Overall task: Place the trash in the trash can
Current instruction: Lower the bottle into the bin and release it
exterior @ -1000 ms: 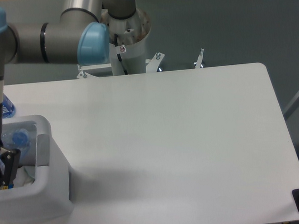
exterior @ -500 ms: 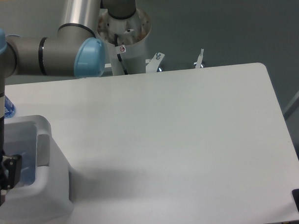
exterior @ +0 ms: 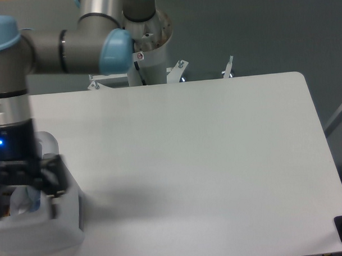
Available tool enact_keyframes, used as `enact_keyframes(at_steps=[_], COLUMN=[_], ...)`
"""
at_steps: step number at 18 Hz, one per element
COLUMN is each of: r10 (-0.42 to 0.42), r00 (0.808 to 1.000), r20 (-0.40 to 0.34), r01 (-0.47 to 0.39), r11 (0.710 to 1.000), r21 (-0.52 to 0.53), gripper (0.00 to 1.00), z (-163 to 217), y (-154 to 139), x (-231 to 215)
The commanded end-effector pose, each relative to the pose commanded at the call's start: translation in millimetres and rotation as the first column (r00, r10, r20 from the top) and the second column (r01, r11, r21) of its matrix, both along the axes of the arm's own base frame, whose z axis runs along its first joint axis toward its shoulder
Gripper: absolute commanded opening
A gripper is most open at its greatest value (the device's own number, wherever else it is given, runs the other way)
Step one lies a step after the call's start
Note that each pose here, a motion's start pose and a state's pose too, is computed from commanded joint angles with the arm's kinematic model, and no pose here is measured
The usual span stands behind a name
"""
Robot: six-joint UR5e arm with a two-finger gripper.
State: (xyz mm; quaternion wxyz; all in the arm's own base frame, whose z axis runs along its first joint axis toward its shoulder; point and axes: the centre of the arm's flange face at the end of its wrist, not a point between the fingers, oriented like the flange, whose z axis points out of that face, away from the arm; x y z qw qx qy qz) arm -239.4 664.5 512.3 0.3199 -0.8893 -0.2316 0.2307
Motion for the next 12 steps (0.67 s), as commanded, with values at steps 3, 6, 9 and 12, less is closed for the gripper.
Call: enact_keyframes(at_steps=[3,6,9,12], r10=[0.012,-0.05,-0.151,-0.186], r00=[0.998,0.997,0.988,0.981], r20=[-0.056,-0.053,0.016,0.059], r01=[-0.018,0.033,0.14,0.188], r11=[0.994,0.959,0.864,0.816], r21=[-0.105,-0.283,-0.483,-0.547], gripper=[1.0,1.0,1.0,1.0], z=[-14,-21,-19,-15], y=[-18,-47,-87,-112], x=[-33,-51,-61,-65])
